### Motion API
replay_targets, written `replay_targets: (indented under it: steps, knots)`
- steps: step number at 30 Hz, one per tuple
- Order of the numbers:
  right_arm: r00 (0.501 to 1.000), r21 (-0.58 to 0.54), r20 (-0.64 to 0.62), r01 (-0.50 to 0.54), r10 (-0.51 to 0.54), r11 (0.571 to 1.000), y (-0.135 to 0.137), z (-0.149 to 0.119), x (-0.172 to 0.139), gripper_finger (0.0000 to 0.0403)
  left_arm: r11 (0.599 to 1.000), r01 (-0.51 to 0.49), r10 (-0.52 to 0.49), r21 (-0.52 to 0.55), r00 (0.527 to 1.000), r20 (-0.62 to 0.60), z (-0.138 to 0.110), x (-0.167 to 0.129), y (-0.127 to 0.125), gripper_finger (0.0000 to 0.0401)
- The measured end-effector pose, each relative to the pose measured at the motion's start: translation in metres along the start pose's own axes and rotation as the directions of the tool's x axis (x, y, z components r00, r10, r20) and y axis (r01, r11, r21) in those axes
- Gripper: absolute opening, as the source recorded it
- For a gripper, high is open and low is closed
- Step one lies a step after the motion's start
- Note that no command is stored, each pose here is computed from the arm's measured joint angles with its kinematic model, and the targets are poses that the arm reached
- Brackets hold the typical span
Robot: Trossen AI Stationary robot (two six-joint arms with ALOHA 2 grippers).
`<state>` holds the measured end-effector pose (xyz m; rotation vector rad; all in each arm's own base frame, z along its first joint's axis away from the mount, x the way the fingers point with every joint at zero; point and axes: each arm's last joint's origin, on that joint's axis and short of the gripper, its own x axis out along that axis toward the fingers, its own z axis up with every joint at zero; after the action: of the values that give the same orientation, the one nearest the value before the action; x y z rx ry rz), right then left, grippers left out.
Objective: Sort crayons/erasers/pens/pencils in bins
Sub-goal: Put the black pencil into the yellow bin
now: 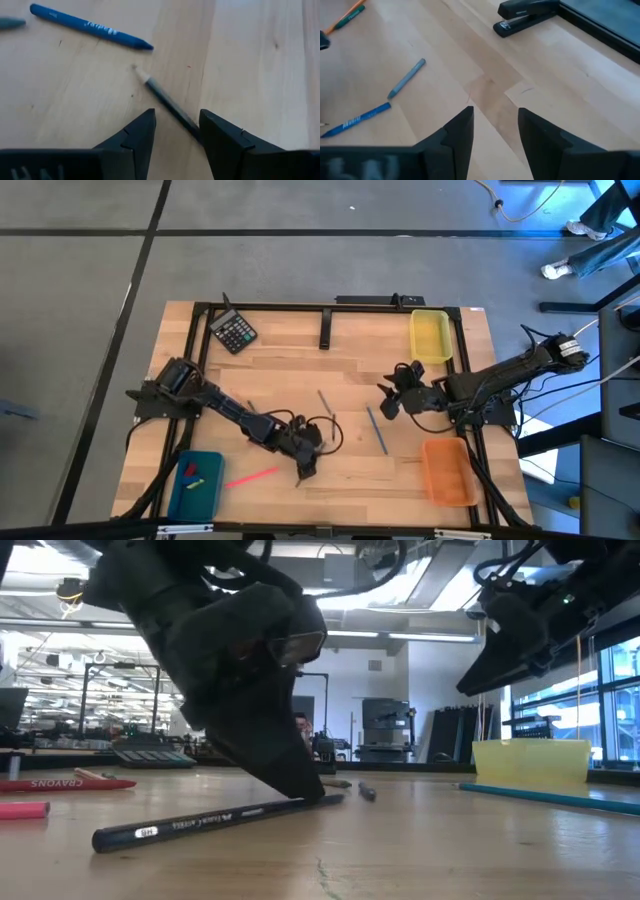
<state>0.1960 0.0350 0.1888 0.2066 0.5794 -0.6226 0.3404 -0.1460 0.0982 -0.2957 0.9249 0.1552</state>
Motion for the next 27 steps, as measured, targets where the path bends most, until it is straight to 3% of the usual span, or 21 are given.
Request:
replay_targets:
  steps: [4, 12, 27]
  knots:
    - [1.0, 0.016, 0.006, 0.011, -0.011, 1.0, -0.002, 0.002, 0.002, 0.0157, 0.994, -0.021, 0.02, 0.107, 1.0, 0.011, -0.003, -0.002, -0.002, 0.0153]
    - [1.0, 0.009, 0.021, 0.019, -0.019, 1.0, -0.004, 0.006, 0.005, 0.0157, 0.988, -0.035, 0.039, 0.152, 0.999, -0.022, -0.004, -0.003, 0.001, 0.0147]
    - [0.999, 0.004, 0.029, 0.014, -0.014, 1.0, -0.003, 0.007, 0.005, 0.0157, 0.984, -0.026, 0.037, 0.176, 0.997, -0.061, 0.009, -0.003, 0.018, 0.0021]
